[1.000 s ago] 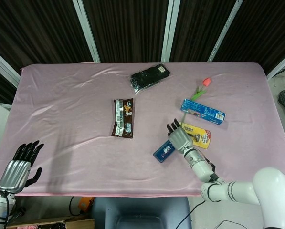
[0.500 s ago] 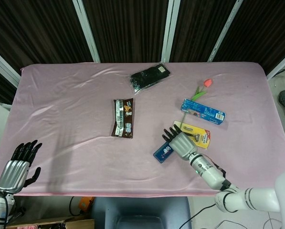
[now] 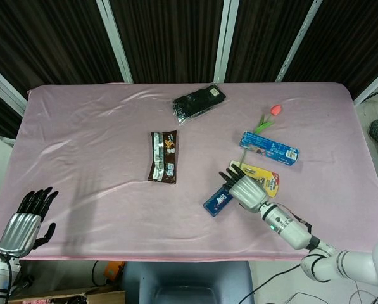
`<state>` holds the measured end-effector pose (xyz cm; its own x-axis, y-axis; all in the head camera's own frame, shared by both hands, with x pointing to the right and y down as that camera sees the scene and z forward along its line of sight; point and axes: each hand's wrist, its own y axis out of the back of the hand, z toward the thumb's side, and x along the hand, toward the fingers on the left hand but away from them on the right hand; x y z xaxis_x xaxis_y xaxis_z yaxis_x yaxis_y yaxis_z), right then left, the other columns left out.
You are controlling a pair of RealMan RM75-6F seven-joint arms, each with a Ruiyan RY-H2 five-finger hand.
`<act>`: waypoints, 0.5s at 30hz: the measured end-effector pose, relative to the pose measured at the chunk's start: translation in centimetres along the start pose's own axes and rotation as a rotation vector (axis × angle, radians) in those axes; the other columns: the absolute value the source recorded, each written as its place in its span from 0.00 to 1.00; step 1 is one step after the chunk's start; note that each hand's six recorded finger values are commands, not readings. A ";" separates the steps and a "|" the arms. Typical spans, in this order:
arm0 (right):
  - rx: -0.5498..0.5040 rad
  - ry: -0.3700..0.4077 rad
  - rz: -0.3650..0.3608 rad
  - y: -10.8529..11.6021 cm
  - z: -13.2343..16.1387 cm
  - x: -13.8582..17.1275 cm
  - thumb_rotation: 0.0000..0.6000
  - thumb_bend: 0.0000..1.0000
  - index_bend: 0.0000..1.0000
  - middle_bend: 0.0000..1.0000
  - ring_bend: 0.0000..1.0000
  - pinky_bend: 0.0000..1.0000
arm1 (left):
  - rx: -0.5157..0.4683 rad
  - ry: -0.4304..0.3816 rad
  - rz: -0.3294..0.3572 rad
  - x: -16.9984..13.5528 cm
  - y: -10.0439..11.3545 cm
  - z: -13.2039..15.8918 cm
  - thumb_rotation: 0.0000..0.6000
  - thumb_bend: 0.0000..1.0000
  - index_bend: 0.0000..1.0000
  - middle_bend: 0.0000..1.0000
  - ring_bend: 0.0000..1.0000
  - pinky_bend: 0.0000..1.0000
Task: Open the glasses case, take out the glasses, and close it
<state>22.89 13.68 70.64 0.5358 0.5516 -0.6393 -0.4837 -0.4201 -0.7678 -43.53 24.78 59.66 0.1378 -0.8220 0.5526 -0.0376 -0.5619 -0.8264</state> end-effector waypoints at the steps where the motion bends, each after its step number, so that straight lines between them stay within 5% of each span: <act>1: -0.004 0.002 -0.001 -0.2 -0.1 0.0 1.00 0.42 0.43 0.18 0.13 0.00 | -0.001 0.001 0.002 0.0 0.0 0.0 1.00 0.42 0.00 0.00 0.00 0.00; 15: -0.051 0.009 -0.040 -0.8 0.0 -0.9 1.00 0.42 0.49 0.22 0.16 0.00 | -0.004 -0.003 -0.001 -0.1 0.0 0.1 1.00 0.41 0.00 0.00 0.00 0.00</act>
<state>22.77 13.52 71.84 0.5600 0.5623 -0.6084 -0.4258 -0.4346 -0.7936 -43.43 24.83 59.62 0.1413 -0.8212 0.5528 -0.0410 -0.5628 -0.8256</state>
